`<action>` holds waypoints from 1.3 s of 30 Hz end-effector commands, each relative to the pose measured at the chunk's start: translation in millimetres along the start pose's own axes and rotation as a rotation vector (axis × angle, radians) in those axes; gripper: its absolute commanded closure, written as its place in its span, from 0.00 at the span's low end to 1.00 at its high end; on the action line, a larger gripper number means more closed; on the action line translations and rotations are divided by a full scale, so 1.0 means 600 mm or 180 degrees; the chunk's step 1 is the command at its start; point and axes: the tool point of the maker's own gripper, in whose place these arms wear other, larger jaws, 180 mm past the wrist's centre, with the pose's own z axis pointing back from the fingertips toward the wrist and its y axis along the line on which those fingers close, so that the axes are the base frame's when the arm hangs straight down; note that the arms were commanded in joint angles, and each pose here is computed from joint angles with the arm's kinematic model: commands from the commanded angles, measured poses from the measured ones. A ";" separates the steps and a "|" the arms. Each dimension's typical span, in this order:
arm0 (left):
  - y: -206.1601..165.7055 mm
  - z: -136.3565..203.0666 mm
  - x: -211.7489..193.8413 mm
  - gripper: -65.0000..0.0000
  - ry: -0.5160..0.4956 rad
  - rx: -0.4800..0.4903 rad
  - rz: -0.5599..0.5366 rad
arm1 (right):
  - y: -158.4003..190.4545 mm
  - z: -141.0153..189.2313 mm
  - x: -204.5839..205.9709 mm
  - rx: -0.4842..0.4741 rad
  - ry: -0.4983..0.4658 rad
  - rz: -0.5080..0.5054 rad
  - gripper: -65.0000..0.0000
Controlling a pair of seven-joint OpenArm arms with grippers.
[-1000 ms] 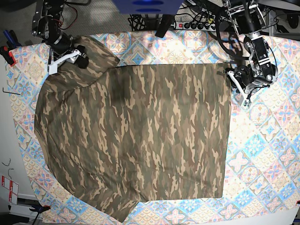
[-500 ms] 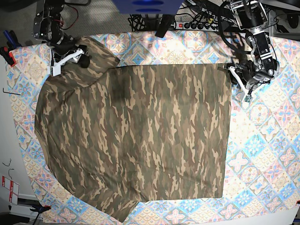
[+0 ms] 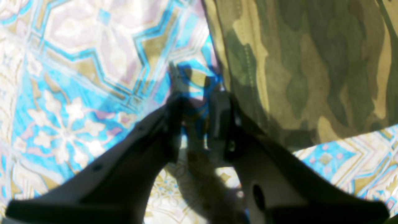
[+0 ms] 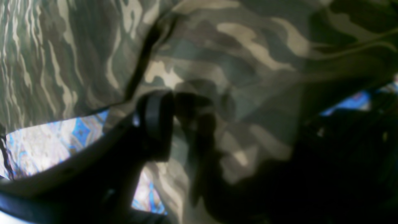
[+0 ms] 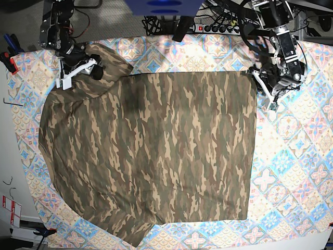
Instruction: Fold the T-shirt properly
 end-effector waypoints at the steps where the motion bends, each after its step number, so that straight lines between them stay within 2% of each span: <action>1: -0.079 -0.012 -0.164 0.77 0.1182 -0.0315 -0.0124 | 0.029 -0.002 -0.155 0.0083 0.1135 -0.0032 0.55; 6: -0.092 0.003 -0.187 0.78 0.1265 -0.0310 -0.0136 | 0.041 -0.006 -0.161 0.0137 0.1176 0.0023 0.55; 11: -0.075 0.027 -0.173 0.78 0.1132 -0.0134 -0.0221 | 0.040 -0.006 -0.163 0.0135 0.1190 0.0021 0.55; 19: -0.027 0.099 -0.079 0.78 0.0565 0.0390 -0.0451 | 0.039 -0.006 -0.162 0.0129 0.1182 0.0027 0.55; 24: -0.013 0.129 -0.034 0.78 0.0290 0.0577 -0.0521 | 0.038 -0.006 -0.162 0.0120 0.1181 0.0038 0.55; 29: -0.010 0.178 0.036 0.77 -0.0230 0.0750 -0.0380 | 0.011 -0.003 -0.173 -0.0136 0.1299 0.0317 0.55; 32: -0.019 0.185 0.049 0.74 -0.0363 0.0695 -0.0324 | 0.019 -0.008 -0.183 -0.0168 0.1338 0.0366 0.55; 36: -0.038 0.180 0.041 0.60 -0.0318 0.0450 -0.0242 | 0.016 -0.008 -0.186 -0.0213 0.1362 0.0419 0.55; 39: -0.052 0.177 0.042 0.54 -0.0325 0.0196 -0.0219 | 0.016 -0.007 -0.186 -0.0216 0.1363 0.0423 0.55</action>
